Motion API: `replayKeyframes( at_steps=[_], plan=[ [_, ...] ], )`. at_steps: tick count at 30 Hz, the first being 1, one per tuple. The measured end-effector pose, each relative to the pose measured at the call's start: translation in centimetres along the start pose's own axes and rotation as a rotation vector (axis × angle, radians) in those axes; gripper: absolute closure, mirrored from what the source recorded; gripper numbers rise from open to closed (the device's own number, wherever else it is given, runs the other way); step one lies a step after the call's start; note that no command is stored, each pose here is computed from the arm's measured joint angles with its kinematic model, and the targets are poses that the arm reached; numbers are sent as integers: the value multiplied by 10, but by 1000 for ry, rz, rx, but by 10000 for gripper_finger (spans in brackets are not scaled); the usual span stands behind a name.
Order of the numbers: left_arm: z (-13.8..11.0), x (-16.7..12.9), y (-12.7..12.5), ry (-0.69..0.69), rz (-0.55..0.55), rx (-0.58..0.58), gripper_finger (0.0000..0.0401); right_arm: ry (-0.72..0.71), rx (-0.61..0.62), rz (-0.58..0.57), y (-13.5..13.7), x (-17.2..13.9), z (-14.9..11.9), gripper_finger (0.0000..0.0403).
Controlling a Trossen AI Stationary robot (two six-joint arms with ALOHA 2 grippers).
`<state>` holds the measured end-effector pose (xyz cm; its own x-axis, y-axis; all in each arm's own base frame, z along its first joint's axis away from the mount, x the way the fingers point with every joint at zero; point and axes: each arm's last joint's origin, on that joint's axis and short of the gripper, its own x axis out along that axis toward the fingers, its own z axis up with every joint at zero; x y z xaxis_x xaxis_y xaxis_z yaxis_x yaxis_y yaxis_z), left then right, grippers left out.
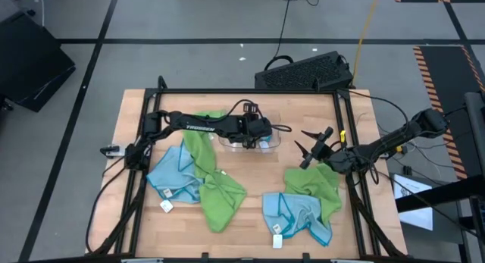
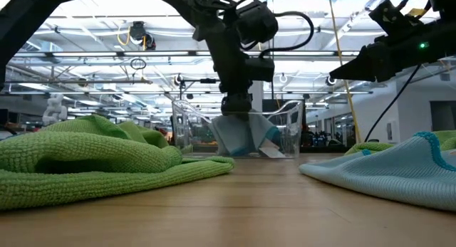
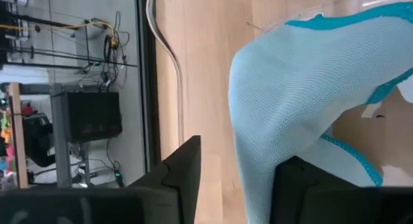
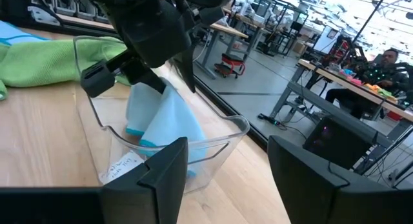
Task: Fold microfiber towels
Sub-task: Put the folded top right blue microfiber cloth into the transparent bin
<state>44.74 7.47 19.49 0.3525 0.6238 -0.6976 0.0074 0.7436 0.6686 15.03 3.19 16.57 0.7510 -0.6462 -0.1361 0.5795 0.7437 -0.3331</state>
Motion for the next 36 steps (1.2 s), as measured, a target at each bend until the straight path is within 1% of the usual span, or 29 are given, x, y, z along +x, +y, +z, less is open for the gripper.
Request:
replayKeyframes(
  at_steps=[8,12,14,15,18,19,21,24,28,30,33,36],
  plan=[
    [-7,-14,8,34,-39,-146,256,0,-1,-1,0,0,0,197],
    [-9,-16,8,26,-114,-164,259,-8,14,-2,0,0,1,197],
    [-9,-16,7,21,-141,-160,277,-24,46,-4,-1,0,4,197],
    [-9,-16,7,17,-150,-154,294,-34,64,-5,-1,0,6,197],
    [-8,-16,7,4,-157,-144,365,-74,140,21,-2,3,12,197],
    [-7,-16,7,1,-155,-145,381,-89,170,29,-3,4,14,197],
    [-7,-16,8,-1,-130,-145,385,-117,228,46,-4,8,18,197],
    [-7,-21,13,-1,-84,-135,384,-132,261,84,-3,17,19,197],
    [-5,-41,30,-62,-48,-201,392,-117,289,133,2,34,29,197],
    [-5,-53,40,-97,-35,-238,389,-112,278,146,6,45,37,197],
    [-7,-66,49,-120,-26,-269,391,-95,214,129,12,65,47,194],
    [-9,-77,56,-136,-20,-296,392,-72,152,113,16,87,54,175]
  ],
)
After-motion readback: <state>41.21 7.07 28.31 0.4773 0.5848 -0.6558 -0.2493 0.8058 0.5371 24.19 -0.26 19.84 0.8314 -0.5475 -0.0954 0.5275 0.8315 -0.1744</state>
